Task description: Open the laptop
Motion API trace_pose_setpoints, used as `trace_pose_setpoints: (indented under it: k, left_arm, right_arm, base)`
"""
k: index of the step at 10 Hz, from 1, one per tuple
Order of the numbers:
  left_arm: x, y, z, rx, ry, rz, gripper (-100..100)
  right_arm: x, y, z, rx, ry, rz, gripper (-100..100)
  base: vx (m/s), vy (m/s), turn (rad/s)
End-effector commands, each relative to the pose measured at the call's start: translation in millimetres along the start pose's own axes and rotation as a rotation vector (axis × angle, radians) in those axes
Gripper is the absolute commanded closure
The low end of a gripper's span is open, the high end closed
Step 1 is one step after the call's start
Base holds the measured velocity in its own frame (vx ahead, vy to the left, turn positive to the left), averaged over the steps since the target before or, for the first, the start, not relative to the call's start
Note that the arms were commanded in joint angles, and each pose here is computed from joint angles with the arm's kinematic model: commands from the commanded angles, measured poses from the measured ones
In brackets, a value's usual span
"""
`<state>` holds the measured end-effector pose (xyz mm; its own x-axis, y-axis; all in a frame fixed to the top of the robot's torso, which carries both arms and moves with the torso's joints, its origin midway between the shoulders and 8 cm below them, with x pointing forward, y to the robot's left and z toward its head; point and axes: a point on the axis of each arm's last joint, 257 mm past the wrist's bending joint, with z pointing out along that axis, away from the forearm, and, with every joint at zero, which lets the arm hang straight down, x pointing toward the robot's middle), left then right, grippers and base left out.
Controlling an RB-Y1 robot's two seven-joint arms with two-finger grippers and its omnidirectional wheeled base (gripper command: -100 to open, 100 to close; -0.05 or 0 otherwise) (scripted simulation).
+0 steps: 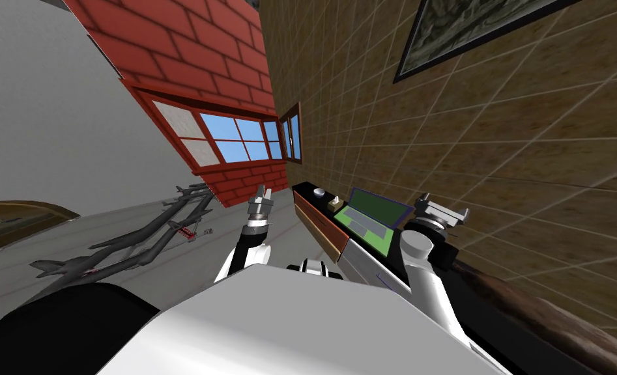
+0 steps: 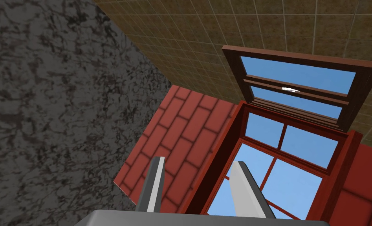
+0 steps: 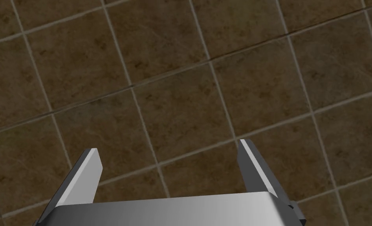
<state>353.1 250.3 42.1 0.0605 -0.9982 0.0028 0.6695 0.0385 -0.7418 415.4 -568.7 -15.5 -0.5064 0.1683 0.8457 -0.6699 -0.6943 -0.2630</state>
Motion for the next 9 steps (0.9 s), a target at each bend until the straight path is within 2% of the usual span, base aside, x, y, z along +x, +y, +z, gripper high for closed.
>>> trace_pose_setpoints:
  k: [1, 2, 3, 4, 6, 7, 9]
  left_arm:
    - [0.0, 0.0, 0.0, 0.0, 0.0, 0.0, 0]
    - [0.0, 0.0, 0.0, 0.0, 0.0, 0.0, 0]
    - [0.0, 0.0, 0.0, 0.0, 0.0, 0.0, 0]
    - [0.0, 0.0, 0.0, 0.0, 0.0, 0.0, 0]
    - [0.0, 0.0, 0.0, 0.0, 0.0, 0.0, 0]
    - [0.0, 0.0, 0.0, 0.0, 0.0, 0.0, 0]
    - [0.0, 0.0, 0.0, 0.0, 0.0, 0.0, 0]
  right_arm:
    - [-19.8, 24.7, 8.6, -0.07, -0.048, 0.122, -100]
    - [-21.4, 25.6, 8.4, -0.074, -0.054, 0.137, -100]
    - [-31.0, 36.9, 10.9, -0.108, -0.074, 0.191, -100]
    - [-31.6, 37.2, 10.9, -0.11, -0.076, 0.197, -100]
    - [-52.2, 58.9, 12.4, -0.179, -0.115, 0.311, -100]
    - [-52.2, 58.9, 12.4, -0.179, -0.115, 0.311, -100]
    - [-72.6, 77.6, 9.9, -0.245, -0.148, 0.415, -100]
  base:
    - [-0.052, -0.11, 0.344]
    - [-0.035, -0.1, 0.144]
    - [-0.034, -0.094, 0.187]
    - [-0.03, -0.067, 0.102]
    - [-0.051, -0.069, 0.231]
    - [-0.046, -0.082, 0.118]
    - [-0.036, -0.089, 0.19]
